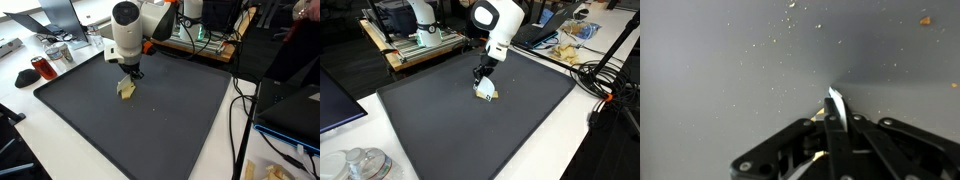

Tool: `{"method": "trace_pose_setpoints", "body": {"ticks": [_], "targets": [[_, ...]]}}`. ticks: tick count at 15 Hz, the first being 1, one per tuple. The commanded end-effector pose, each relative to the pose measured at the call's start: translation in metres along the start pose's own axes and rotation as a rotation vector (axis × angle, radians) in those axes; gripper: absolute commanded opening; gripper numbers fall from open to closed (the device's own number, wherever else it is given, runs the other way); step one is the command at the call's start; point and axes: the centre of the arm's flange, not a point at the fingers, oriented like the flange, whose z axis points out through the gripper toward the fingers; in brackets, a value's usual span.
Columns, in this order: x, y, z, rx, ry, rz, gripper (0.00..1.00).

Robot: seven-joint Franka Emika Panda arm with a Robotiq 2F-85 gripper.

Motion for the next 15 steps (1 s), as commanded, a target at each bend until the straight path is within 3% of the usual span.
{"method": "trace_pose_setpoints", "body": {"ticks": [1,15], "targets": [[0.012,-0.009,0.048,-0.092,-0.031,0.019,0.01],[0.010,-0.028,0.054,-0.204,-0.009,0.035,0.01]]}}
